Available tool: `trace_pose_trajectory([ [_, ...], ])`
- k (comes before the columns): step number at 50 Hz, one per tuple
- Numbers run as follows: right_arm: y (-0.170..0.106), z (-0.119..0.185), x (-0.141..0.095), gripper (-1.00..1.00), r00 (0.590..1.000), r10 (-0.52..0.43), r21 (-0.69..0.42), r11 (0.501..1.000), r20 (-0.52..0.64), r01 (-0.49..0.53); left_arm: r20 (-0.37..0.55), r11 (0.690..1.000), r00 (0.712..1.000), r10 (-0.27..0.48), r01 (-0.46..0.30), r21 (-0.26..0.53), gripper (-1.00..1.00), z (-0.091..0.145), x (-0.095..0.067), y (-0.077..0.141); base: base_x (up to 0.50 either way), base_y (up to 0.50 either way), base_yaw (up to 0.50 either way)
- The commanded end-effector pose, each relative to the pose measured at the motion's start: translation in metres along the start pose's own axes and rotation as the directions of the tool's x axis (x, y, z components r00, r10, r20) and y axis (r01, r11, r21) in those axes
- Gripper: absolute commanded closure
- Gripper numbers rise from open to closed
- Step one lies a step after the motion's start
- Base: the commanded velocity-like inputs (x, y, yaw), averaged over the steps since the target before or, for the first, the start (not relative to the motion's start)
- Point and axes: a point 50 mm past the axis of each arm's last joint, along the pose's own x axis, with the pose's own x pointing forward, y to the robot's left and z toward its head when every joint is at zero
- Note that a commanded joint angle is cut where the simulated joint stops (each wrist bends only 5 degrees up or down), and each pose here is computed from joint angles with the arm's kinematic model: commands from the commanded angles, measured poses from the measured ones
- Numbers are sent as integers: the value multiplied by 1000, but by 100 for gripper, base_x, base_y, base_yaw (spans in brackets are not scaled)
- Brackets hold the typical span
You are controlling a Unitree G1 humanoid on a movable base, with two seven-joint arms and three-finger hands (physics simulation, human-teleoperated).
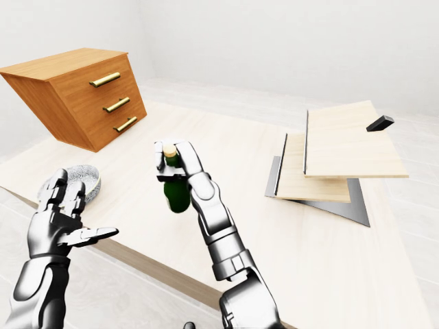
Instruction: Put the wine bottle on the wine rack.
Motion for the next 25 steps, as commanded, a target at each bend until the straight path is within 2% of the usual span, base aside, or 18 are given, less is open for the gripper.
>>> trace_pose_trajectory([
  [1,-26,30,1,100,990,-86,46,996,116,81,-20,1000,1000,-6,6,-2,-100,-5,0,-2,0,0,0],
  [17,-66,64,-1,100,955,-199,98,979,220,181,-28,1000,1000,-10,10,-3,-100,-7,2,-3,0,0,0],
  [22,-84,68,-1,100,942,-257,139,963,218,230,-28,1000,1000,-11,11,-2,-100,-7,2,-4,0,0,0],
  [23,-90,71,-2,100,937,-266,185,956,226,226,-29,1000,1000,-11,11,-2,-100,-8,2,-4,0,0,0],
  [25,-95,71,-1,100,937,-271,204,952,219,227,-30,1000,999,-11,11,-3,-100,-8,2,-4,0,0,0],
])
